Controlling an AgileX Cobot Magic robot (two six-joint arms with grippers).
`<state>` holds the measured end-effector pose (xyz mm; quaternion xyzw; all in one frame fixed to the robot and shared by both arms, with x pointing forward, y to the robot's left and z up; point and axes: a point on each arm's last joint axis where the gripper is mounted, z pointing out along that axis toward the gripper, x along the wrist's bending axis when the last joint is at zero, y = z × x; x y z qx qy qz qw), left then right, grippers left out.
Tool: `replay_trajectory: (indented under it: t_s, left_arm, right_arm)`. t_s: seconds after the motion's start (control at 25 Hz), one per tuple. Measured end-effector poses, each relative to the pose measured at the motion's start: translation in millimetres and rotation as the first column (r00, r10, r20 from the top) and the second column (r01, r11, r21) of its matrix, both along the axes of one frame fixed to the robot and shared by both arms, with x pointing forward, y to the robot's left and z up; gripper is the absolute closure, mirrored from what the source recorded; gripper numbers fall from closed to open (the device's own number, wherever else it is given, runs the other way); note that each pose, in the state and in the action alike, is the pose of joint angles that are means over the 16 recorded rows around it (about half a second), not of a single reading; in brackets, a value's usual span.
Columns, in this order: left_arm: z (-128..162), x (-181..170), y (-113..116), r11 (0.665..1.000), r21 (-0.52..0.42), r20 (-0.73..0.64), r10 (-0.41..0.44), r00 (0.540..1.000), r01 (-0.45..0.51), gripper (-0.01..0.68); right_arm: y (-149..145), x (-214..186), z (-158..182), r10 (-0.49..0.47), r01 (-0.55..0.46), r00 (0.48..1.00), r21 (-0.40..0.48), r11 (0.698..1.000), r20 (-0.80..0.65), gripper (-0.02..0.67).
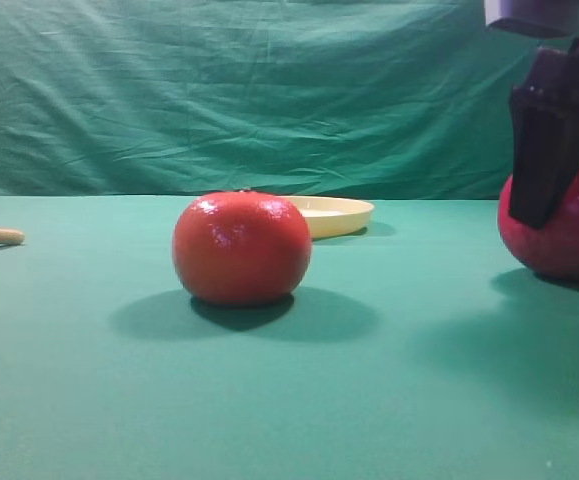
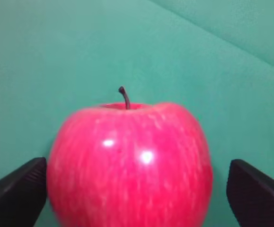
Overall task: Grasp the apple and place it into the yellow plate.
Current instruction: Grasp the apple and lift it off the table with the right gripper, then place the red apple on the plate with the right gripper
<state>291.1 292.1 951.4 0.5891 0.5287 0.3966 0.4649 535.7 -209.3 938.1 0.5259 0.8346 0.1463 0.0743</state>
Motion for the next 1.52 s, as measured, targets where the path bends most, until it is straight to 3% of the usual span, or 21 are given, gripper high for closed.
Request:
replay_trajectory:
  t_s: [0.24, 0.48, 0.76, 1.0, 1.52]
  left_arm:
    - [0.0, 0.0, 0.0, 1.000, 0.000, 0.000, 0.000, 1.000, 0.000, 0.516]
    - [0.0, 0.0, 0.0, 1.000, 0.000, 0.000, 0.000, 1.000, 0.000, 0.516]
    - [0.0, 0.0, 0.0, 1.000, 0.000, 0.000, 0.000, 1.000, 0.000, 0.516]
    - [0.0, 0.0, 0.0, 1.000, 0.000, 0.000, 0.000, 1.000, 0.000, 0.516]
    - [0.0, 0.0, 0.0, 1.000, 0.000, 0.000, 0.000, 1.000, 0.000, 0.516]
  right_arm:
    - [2.7, 8.1, -3.0, -0.008, 0.008, 1.000, 0.008, 1.000, 0.008, 0.062]
    - [8.7, 25.7, 14.6, -0.014, 0.012, 0.998, 0.037, 0.999, 0.063, 0.116]
    - [21.7, 55.6, 52.7, -0.049, 0.025, 0.982, 0.128, 0.991, 0.183, 0.123]
    - [45.2, 82.9, 72.5, -0.031, -0.022, 0.962, 0.189, 0.982, 0.272, 0.123]
    - [109.4, 139.2, 40.5, 0.121, -0.187, 0.934, 0.174, 0.967, 0.335, 0.123]
